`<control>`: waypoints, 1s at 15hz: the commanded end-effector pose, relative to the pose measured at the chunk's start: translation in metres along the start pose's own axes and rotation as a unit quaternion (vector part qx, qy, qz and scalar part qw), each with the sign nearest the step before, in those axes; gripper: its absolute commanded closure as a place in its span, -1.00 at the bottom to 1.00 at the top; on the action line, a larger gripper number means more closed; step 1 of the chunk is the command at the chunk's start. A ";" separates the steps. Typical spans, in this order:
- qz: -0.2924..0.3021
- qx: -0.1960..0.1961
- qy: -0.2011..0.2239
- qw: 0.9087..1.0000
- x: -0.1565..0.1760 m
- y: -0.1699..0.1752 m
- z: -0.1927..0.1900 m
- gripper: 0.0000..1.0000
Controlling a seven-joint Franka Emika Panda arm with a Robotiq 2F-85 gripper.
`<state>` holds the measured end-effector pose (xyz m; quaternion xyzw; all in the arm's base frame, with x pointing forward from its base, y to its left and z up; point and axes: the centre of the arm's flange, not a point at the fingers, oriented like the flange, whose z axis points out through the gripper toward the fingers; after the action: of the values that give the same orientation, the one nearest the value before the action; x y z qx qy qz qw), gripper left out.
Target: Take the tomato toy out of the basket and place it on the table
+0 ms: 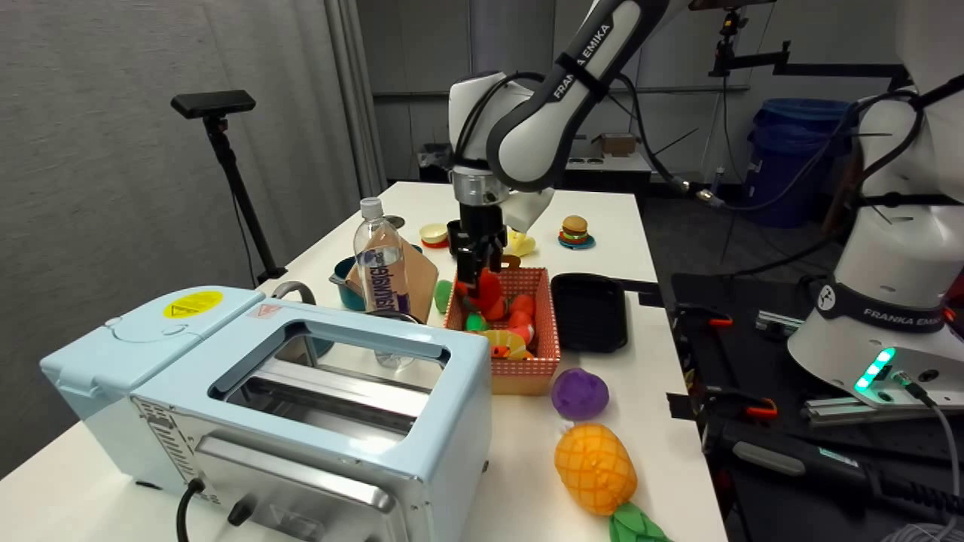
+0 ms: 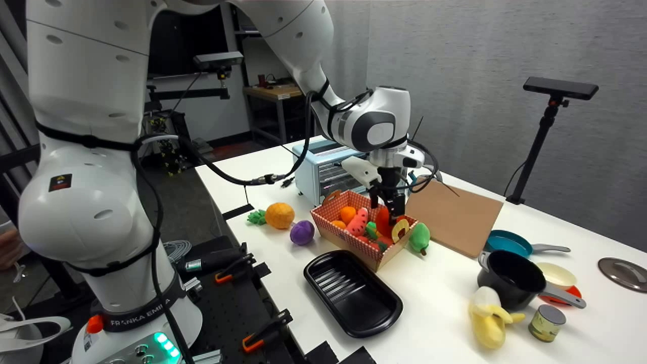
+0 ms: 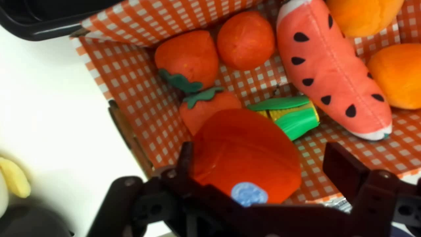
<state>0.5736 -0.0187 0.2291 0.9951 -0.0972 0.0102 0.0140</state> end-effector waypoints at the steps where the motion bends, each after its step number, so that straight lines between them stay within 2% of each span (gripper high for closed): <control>1: 0.018 0.010 0.011 1.000 0.019 0.019 -0.004 -1.00; 7: 0.033 0.012 0.008 0.999 0.023 0.029 0.004 -1.00; 8: 0.035 0.011 0.004 0.999 0.022 0.028 0.008 -0.81; 9: 0.037 0.012 0.001 0.999 0.022 0.028 0.011 -0.45; 15: 0.051 0.012 0.001 0.999 0.022 0.033 0.018 0.44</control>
<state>0.5853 -0.0466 0.2216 0.9908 -0.1351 0.0114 0.0040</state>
